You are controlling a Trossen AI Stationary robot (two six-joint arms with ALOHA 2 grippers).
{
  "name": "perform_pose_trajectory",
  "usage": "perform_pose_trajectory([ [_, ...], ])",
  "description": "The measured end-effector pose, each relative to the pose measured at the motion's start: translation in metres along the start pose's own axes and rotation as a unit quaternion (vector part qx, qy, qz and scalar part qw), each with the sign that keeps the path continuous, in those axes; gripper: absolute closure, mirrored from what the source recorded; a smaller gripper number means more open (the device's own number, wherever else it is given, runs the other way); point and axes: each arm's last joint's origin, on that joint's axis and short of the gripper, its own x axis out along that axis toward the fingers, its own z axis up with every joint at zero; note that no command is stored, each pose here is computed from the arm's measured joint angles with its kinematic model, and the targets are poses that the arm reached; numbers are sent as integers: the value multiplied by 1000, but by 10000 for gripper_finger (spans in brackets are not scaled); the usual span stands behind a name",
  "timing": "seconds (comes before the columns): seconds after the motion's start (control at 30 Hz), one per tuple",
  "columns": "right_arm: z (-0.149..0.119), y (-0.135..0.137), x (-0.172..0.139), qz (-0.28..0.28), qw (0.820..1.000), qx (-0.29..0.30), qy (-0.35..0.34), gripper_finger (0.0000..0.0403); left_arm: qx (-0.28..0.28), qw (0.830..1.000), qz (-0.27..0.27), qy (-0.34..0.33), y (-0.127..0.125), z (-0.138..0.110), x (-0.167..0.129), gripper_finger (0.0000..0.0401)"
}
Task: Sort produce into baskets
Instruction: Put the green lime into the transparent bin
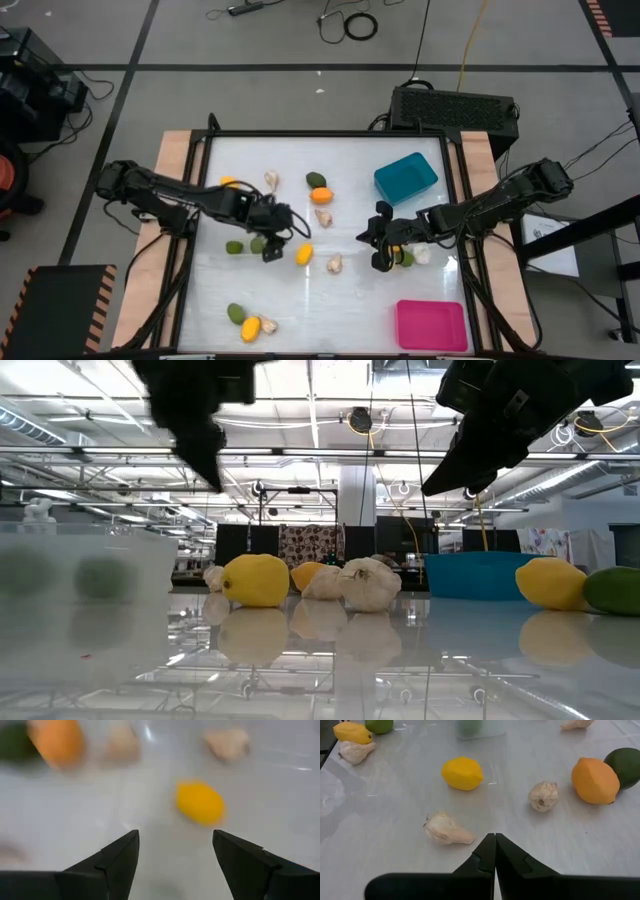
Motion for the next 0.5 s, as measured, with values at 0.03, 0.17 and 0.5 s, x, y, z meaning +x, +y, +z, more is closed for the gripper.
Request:
perform_pose_trajectory([
  [0.03,0,0,0,0,1000,0,0,403,32,999,15,-18,3,4,1,143],
  [0.17,0,0,0,0,1000,0,0,403,119,988,88,-45,31,18,11,143],
  [0.5,1,0,0,2,1000,1,-5,403,229,964,136,-16,125,54,39,143],
])
